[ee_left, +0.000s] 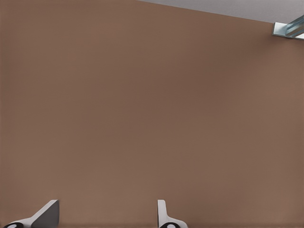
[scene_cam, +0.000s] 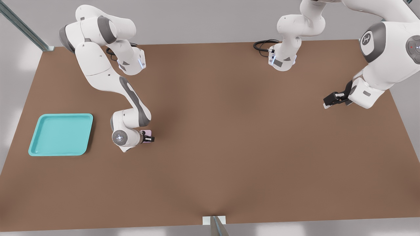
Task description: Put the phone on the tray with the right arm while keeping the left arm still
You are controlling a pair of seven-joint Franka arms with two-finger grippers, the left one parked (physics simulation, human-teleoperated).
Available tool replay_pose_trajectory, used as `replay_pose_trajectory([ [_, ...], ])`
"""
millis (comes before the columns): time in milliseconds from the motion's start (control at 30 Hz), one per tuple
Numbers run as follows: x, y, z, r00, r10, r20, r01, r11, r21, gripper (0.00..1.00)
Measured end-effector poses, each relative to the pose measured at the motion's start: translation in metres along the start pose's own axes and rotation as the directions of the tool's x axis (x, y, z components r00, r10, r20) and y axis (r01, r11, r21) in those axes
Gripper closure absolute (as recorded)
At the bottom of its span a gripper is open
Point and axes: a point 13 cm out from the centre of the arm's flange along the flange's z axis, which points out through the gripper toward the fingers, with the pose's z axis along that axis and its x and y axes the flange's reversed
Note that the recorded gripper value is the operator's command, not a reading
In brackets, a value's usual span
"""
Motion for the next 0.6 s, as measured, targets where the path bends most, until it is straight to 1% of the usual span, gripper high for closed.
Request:
replay_pose_trajectory([
  [33,-0.001,-0.001,-0.001,1.000,0.001,0.002,-0.001,1.000,-0.002,0.24],
  [167,-0.003,-0.001,-0.007,1.000,-0.001,0.012,0.001,1.000,-0.007,0.24],
  [400,-0.023,-0.023,-0.074,0.995,0.021,0.097,-0.017,0.999,-0.037,0.24],
  [600,-0.060,-0.146,-0.108,0.981,0.135,0.137,-0.127,0.989,-0.070,0.24],
])
